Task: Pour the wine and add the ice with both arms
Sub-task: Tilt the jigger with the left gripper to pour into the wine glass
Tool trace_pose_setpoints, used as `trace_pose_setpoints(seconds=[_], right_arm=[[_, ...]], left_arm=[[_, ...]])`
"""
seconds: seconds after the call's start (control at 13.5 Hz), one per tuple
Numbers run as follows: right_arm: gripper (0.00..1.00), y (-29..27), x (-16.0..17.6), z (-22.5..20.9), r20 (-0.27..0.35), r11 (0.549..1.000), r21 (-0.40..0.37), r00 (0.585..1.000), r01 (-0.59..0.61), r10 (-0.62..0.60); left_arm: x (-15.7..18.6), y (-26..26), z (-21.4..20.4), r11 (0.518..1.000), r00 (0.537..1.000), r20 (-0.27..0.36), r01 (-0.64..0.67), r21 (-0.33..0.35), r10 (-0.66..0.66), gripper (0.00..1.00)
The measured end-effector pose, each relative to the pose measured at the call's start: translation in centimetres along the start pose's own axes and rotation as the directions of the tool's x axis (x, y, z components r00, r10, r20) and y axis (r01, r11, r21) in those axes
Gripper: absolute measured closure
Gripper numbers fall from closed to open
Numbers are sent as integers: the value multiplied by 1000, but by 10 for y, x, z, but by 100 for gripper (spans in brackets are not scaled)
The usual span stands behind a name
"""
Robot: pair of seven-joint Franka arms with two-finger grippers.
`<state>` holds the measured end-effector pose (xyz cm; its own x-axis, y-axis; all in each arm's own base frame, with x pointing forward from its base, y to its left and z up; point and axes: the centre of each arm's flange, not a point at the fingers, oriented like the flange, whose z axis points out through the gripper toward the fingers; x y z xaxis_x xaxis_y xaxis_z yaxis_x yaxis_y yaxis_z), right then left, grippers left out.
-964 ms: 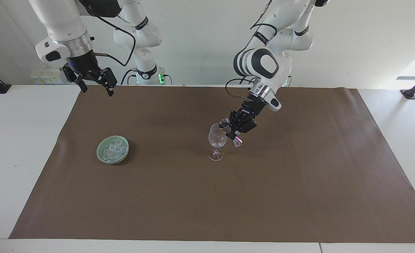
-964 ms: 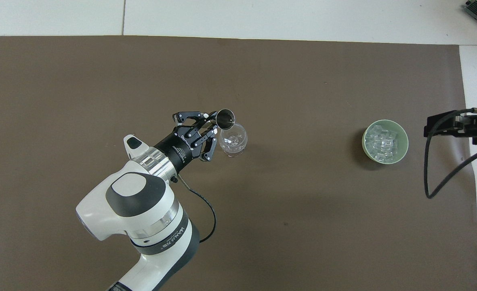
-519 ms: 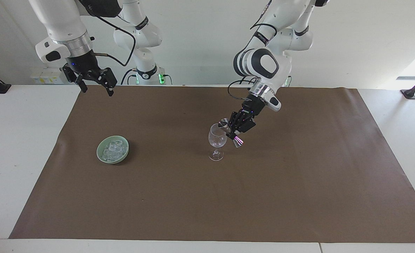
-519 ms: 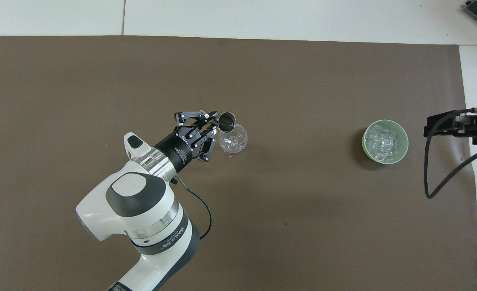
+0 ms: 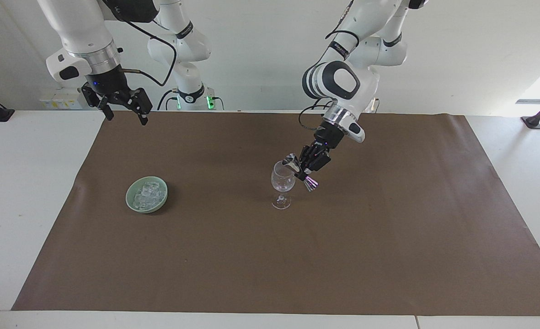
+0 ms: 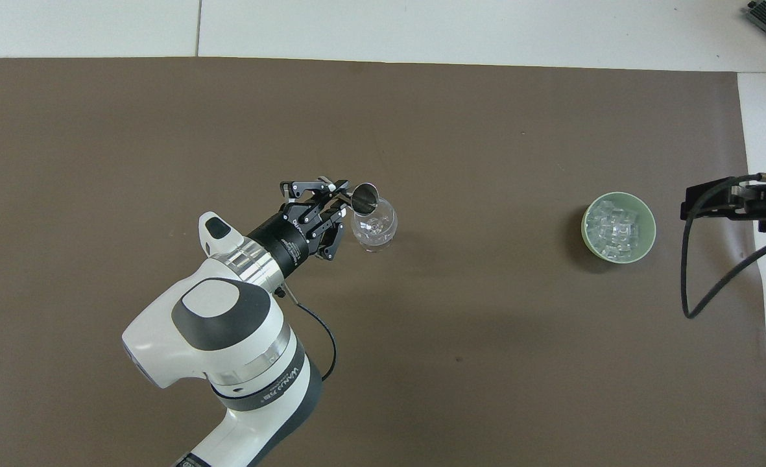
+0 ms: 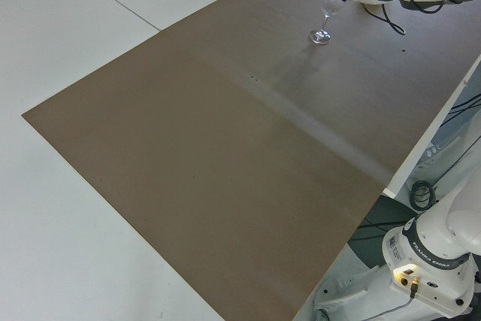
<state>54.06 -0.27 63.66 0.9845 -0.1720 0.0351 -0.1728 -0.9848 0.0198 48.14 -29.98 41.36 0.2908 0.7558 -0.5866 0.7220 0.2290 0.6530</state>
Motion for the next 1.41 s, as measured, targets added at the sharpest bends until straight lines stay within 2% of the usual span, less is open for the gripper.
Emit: trace_pose_setpoints(seconds=[0.59,1.41], right_arm=[[0,0,0,0,0,1000,0,1000,0,0],[0,0,0,0,0,1000,0,1000,0,0]], left_arm=[[-1,3,3,990,990,-20,-137,14,138,78],[2,4,2,948,947,-36,-318,20,319,78]])
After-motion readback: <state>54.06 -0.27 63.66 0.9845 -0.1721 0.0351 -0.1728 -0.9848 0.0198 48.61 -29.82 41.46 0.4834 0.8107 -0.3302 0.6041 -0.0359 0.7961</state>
